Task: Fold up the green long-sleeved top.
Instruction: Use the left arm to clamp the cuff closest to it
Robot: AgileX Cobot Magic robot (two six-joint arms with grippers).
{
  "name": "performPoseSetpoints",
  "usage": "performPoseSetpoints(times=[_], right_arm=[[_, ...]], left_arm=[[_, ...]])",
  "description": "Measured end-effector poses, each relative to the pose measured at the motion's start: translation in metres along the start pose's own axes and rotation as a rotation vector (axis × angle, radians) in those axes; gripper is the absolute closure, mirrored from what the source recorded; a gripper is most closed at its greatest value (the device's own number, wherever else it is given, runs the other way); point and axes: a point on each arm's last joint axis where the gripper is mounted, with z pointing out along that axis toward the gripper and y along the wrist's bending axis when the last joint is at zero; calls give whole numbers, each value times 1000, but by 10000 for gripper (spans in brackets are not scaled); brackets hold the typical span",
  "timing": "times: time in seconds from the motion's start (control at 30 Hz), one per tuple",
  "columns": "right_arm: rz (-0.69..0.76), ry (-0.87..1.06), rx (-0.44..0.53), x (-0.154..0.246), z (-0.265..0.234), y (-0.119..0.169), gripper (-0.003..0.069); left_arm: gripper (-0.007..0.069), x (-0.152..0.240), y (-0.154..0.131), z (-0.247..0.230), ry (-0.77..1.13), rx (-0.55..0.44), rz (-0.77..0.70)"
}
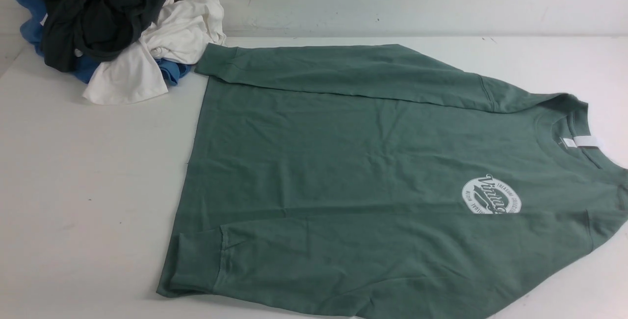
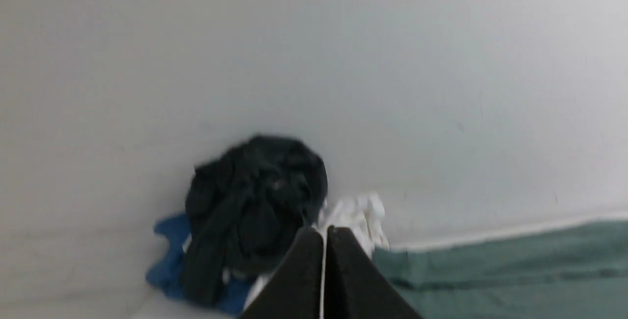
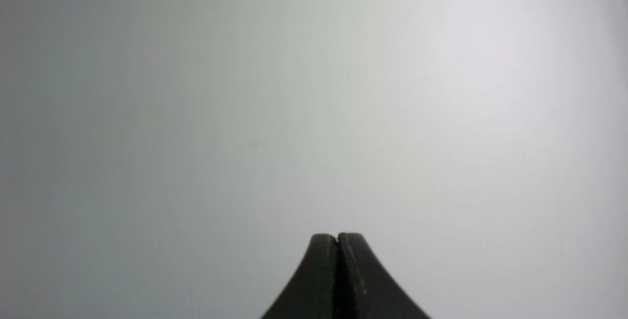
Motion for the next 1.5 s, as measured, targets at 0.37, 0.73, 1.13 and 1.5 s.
performPoseSetpoints(times=[0.37,0.73,1.13,1.5], right_arm=[[-24,41,-9,-19,40,5,669],[-181,849,-7,17,151,11,669],[-235,1714,-245,109,177,61,669],[-97,1809,-457,147,173,80,669]], left_arm=[[632,-73,8,32,-189,-18,-291],[632,-62,-12,160,614,71,-138],[632,44,-84,206,1440,330,102],[399,118,-107,212,1646,290,22]])
